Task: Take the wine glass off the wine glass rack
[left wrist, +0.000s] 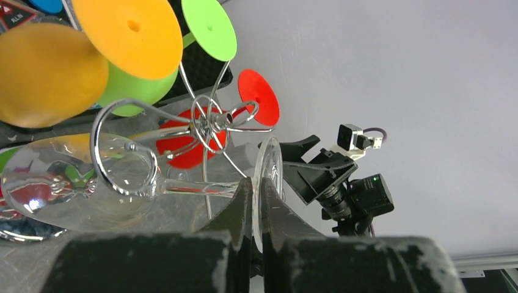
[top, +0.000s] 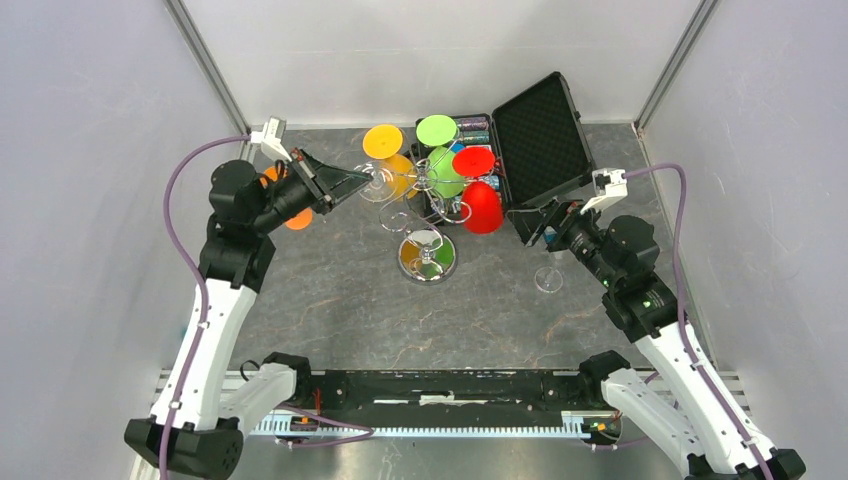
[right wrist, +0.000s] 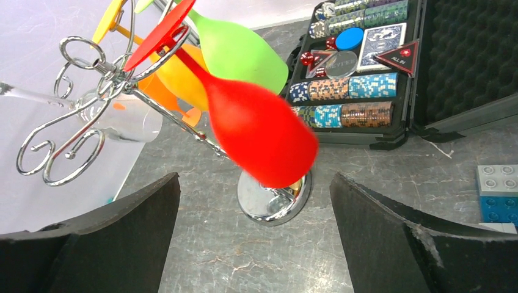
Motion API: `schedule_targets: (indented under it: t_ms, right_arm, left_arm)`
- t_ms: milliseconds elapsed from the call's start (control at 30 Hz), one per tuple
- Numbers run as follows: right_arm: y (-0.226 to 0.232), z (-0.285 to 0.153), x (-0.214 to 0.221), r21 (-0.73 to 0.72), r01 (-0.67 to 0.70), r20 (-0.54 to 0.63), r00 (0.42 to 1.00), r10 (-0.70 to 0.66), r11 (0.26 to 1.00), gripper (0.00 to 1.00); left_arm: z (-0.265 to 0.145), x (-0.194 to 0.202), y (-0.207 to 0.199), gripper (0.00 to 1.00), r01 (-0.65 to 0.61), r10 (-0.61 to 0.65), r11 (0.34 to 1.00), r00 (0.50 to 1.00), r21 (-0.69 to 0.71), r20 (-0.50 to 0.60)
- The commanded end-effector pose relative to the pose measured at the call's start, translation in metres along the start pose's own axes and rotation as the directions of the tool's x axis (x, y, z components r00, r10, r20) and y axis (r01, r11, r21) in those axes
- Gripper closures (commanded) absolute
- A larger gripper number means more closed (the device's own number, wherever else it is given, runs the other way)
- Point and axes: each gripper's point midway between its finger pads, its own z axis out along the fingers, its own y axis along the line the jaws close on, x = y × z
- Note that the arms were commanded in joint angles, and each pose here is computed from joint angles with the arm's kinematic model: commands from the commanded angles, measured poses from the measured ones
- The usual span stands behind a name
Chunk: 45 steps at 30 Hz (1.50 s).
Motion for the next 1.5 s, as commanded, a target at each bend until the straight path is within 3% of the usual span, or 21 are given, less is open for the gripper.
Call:
schedule_targets:
  t_ms: [0,333,467,633,867,1033,1167,1300,1333,1367,1467]
  right_arm:
    - [0.016,-0.001,-0.009,-0.076,-0.011,0.03,0.999,0.014,0.997,0.03]
    - [0.059,-0.014,-0.007,-0.317,-0.044,0.018,0.998,0.053,0.947,0.03]
    - [0.095,-0.033,-0.017,-0.519,-0.029,0.075,0.994,0.079,0.854,0.06]
    - [0.15,-0.06,-0.04,-0.693,0.153,0.24,0.971,0.025,0.705,0.08]
    - [0.232,-0.042,-0.03,-0.753,0.347,0.347,0.931,-0.109,0.559,0.15]
    - [0.283,-0.029,-0.019,-0.731,0.536,0.497,0.842,-0.208,0.424,0.15]
    - [0.295,-0.004,-0.006,-0.679,0.629,0.564,0.777,-0.28,0.379,0.14]
    - [0.307,-0.004,-0.002,-0.666,0.681,0.628,0.732,-0.265,0.304,0.14]
    - [0.312,-0.028,-0.031,-0.64,0.709,0.678,0.703,-0.217,0.296,0.14]
    - [0.314,0.001,0.0,-0.669,0.688,0.63,0.725,-0.277,0.28,0.16]
    - [0.325,0.001,0.001,-0.687,0.687,0.633,0.726,-0.27,0.238,0.23]
  left_arm:
    - [-0.024,0.009,-0.022,0.98,-0.044,0.044,0.998,0.999,0.036,0.011]
    - [-0.073,0.014,-0.055,0.98,-0.11,0.11,0.994,0.989,0.001,0.098]
    - [-0.092,0.014,-0.081,0.98,-0.133,0.13,0.991,0.985,0.019,0.117]
    - [-0.107,0.02,-0.104,0.98,-0.119,0.112,0.991,0.988,0.059,0.103]
    - [-0.116,0.034,-0.113,0.98,-0.084,0.078,0.991,0.995,0.108,0.06]
    - [-0.116,0.043,-0.113,0.98,-0.043,0.04,0.989,0.999,0.139,0.024]
    - [-0.116,0.05,-0.124,0.98,0.01,-0.002,0.979,0.999,0.202,-0.037]
    - [-0.115,0.051,-0.131,0.98,0.034,-0.02,0.973,0.998,0.229,-0.064]
    - [-0.115,0.051,-0.132,0.98,0.039,-0.024,0.971,0.997,0.236,-0.068]
    - [-0.114,0.051,-0.132,0.98,0.046,-0.029,0.97,0.997,0.238,-0.075]
    - [-0.112,0.052,-0.128,0.98,0.054,-0.037,0.971,0.996,0.232,-0.078]
